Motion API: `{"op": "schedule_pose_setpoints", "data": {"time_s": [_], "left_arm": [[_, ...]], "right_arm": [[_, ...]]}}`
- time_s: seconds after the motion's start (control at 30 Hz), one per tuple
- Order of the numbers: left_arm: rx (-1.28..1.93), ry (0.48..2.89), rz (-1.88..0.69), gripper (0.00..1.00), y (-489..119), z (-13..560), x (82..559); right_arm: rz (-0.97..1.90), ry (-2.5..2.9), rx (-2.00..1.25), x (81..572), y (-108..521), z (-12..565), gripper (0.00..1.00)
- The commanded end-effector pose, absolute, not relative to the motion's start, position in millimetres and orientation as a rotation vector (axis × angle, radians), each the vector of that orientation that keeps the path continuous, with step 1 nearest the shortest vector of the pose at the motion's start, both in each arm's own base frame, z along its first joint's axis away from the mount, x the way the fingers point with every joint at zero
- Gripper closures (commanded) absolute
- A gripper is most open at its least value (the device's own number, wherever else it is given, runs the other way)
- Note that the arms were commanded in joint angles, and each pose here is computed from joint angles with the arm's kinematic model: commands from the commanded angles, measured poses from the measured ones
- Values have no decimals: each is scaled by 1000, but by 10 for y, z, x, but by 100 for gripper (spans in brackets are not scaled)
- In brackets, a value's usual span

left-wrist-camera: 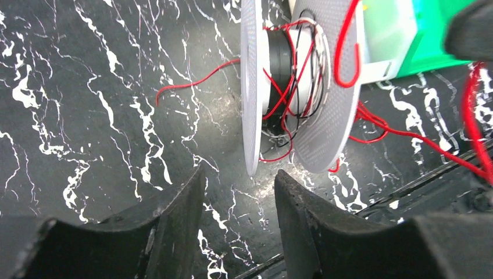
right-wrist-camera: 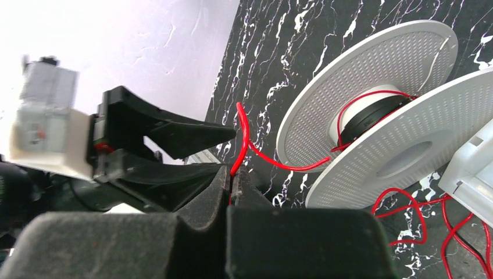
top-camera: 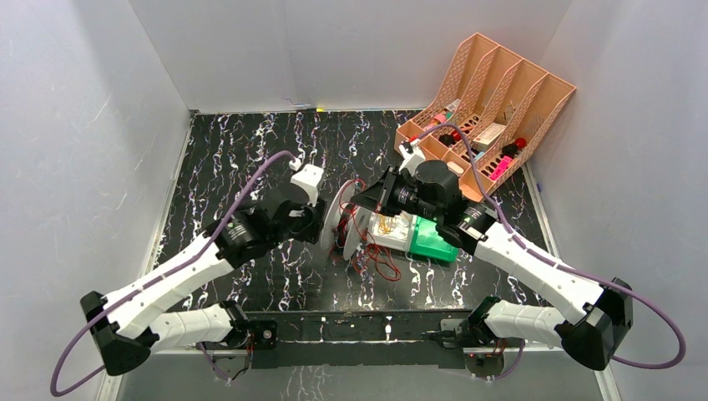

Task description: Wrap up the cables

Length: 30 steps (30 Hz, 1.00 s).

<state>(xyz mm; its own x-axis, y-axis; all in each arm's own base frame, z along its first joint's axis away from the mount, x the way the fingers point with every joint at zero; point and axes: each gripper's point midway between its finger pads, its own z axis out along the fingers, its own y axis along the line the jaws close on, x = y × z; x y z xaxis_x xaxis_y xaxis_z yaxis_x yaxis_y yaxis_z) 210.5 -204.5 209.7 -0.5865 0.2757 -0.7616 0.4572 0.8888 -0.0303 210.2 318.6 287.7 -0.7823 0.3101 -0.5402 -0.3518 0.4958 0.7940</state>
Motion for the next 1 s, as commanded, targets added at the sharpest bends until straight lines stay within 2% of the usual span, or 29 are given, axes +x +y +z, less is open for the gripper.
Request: {"op": "schedule_pose_setpoints", "data": {"time_s": [0.0, 0.33, 0.53, 0.97], "left_arm": [[463, 2104, -364, 52, -2027, 2518, 2137], [446, 1980, -590, 39, -2279, 2816, 2278], [364, 2011, -744, 38, -2248, 2791, 2473], [417, 2112, -818, 37, -2523, 2466, 2601]], "right_arm": [[1380, 1988, 39, 2218, 3230, 3108, 100], [1451, 2013, 79, 2301, 3341, 2999, 100], [1459, 2034, 112, 2351, 3291, 2854, 100], [1529, 2066, 117, 2382, 3283, 2682, 100]]}}
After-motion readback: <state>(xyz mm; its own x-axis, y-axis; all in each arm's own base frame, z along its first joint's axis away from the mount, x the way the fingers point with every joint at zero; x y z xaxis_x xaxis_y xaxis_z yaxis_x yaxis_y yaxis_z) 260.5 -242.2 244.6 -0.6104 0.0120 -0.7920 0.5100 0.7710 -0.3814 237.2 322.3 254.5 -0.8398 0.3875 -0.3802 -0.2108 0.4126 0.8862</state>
